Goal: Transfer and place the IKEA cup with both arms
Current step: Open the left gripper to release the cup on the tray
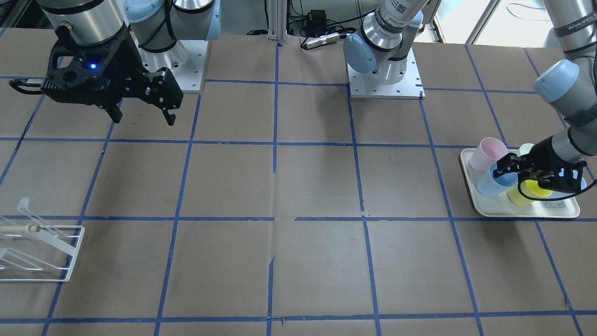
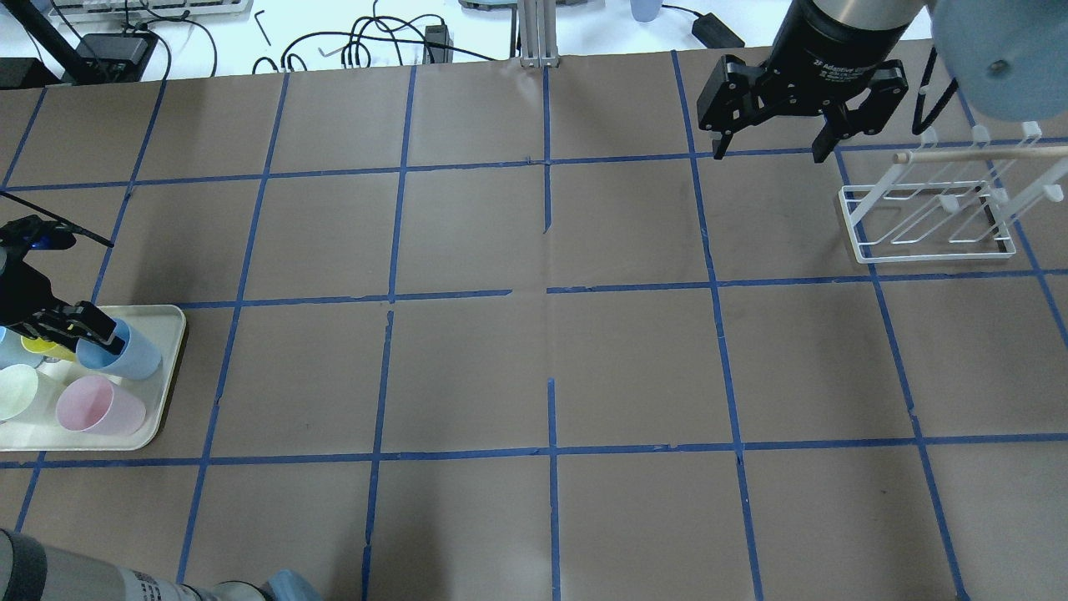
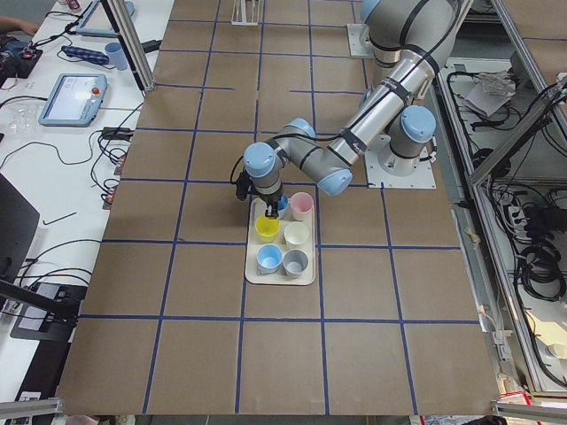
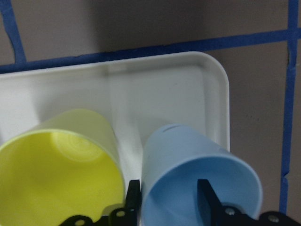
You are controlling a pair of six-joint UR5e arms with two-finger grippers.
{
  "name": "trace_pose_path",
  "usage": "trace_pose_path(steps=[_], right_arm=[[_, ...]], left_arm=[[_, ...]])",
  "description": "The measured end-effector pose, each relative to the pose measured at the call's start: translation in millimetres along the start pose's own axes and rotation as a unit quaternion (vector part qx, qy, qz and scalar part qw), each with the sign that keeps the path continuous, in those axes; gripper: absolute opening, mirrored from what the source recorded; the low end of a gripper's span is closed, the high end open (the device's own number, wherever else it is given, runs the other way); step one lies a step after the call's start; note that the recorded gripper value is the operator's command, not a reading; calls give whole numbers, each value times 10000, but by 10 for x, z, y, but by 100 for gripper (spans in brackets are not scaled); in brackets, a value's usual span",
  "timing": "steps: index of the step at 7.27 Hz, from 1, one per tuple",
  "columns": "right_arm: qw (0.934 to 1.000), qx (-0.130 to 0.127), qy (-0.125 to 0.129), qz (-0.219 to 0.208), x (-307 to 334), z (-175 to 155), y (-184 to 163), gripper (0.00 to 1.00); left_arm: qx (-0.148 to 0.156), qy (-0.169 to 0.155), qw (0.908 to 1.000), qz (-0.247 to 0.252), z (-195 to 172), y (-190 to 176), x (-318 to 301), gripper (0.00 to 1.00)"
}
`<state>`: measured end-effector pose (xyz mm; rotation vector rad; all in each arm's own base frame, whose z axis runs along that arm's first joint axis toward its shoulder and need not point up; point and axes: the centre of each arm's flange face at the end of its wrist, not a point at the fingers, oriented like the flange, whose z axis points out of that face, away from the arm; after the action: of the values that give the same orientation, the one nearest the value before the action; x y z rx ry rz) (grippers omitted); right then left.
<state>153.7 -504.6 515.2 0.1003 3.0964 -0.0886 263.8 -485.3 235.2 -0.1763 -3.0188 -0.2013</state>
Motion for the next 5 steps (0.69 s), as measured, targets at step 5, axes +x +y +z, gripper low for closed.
trace_pose_path(steps=[5], right_arm=[[9998,6,52,-182,11,-10,12,100]], left_arm=[[57,-62,10000,3,-283,78,173,100]])
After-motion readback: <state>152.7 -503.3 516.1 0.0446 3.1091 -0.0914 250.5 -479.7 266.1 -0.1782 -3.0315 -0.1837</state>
